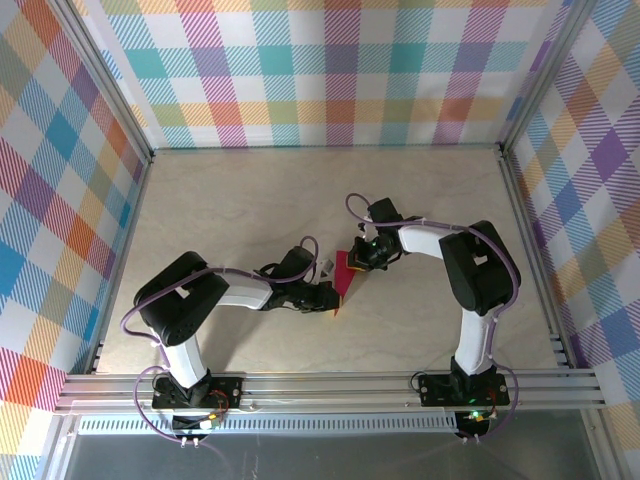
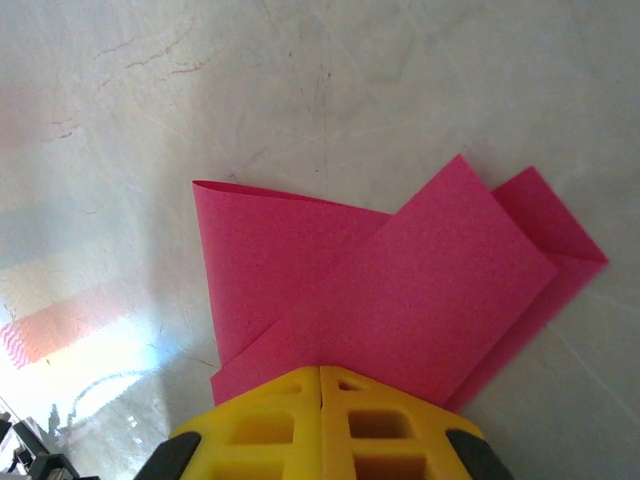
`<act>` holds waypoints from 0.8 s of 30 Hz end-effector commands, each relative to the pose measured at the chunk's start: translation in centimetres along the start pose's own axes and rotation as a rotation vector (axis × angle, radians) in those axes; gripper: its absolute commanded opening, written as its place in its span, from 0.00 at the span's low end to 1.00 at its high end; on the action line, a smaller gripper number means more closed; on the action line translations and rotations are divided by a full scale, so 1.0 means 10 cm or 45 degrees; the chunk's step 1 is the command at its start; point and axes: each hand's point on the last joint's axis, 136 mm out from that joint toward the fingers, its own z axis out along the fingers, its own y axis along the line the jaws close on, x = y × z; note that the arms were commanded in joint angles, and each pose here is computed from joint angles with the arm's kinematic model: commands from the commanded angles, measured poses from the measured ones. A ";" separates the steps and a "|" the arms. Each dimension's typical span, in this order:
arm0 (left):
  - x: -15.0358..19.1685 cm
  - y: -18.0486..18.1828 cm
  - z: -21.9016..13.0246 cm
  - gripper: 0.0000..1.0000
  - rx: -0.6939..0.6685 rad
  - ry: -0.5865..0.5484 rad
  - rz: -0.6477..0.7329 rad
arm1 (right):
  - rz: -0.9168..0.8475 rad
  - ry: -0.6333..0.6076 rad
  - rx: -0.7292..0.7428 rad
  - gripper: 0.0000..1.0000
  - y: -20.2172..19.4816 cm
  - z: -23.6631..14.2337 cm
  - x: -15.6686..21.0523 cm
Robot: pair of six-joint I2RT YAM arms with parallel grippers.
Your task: Fold a paper plane with a square sheet of paper (fold left side to right side)
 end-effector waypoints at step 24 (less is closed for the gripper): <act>-0.30 -0.32 0.15 0.00 0.047 0.042 0.055 | 0.059 0.128 0.197 0.00 -0.42 0.18 0.32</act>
